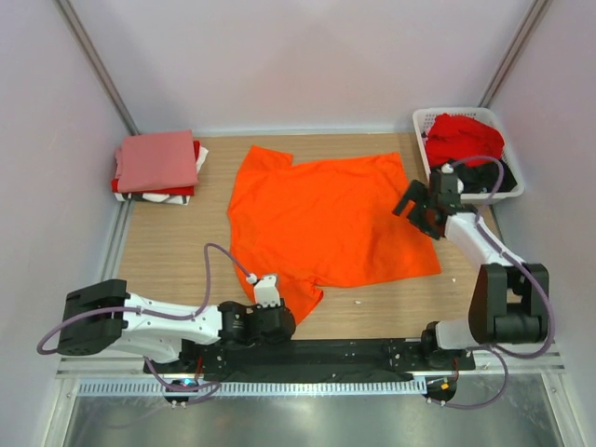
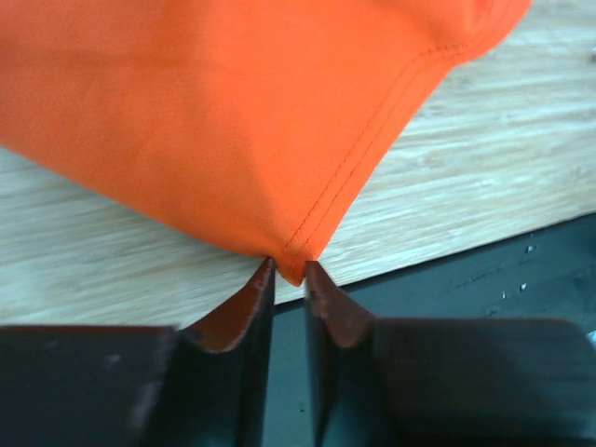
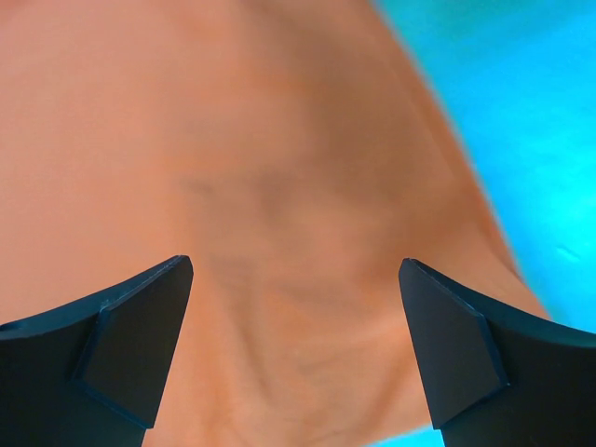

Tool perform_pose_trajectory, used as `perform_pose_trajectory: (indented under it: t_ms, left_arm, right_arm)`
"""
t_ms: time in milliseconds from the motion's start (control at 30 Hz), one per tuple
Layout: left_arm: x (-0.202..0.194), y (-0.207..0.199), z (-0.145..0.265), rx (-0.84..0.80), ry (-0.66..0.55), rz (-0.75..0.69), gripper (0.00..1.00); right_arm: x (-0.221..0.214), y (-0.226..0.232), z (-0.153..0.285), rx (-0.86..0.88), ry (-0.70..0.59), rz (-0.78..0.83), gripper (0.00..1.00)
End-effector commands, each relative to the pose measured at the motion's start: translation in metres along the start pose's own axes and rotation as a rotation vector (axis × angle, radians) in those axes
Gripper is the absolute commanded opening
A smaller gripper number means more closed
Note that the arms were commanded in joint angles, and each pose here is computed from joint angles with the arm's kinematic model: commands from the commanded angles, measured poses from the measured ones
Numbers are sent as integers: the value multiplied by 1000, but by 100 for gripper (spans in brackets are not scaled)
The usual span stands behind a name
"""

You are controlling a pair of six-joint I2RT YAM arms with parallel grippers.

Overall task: Fold and stack the t-shirts
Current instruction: Fold the tshirt

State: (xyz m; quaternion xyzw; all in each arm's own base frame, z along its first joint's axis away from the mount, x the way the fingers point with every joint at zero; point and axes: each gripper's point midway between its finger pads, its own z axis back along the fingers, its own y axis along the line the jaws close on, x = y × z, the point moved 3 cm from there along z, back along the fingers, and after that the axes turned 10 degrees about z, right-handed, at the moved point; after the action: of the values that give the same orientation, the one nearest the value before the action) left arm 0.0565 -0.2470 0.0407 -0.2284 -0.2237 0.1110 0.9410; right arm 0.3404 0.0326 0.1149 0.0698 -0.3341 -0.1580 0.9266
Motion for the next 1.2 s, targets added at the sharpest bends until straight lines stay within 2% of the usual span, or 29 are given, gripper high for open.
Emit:
perform_pose_trajectory:
  t_ms: [0, 100, 167, 367, 500, 633, 733, 833, 1033, 1167]
  left_arm:
    - [-9, 37, -11, 117, 19, -79, 19]
    - [-8, 39, -11, 116, 12, -86, 3]
    - [-6, 41, -11, 116, 0, -85, 0]
    - [1, 48, -2, 90, -15, -73, 0]
    - [21, 49, 22, 75, -71, -59, 0]
    - [42, 50, 47, 2, -133, 2, 0]
    - [49, 61, 54, -2, -154, 29, 0]
    - [55, 77, 59, 43, -182, 44, 0]
    - [72, 88, 76, 43, -245, 71, 0]
    - [75, 90, 79, 40, -253, 75, 0]
  right_arm:
    - [7, -14, 17, -2, -132, -147, 100]
    - [-10, -26, 24, -36, -143, -178, 100]
    - [-15, -36, 30, -56, -163, -197, 100]
    - [-24, -50, 43, -95, -185, -213, 100]
    - [-32, -68, 61, -161, -252, -306, 100]
    - [-59, -88, 53, -151, -176, -427, 100]
    - [-83, -84, 43, -84, -66, -488, 100]
    - [-102, -82, 38, -66, -23, -529, 100]
    - [-122, -85, 42, -87, -11, -536, 95]
    - [-128, -83, 43, -68, 4, -531, 84]
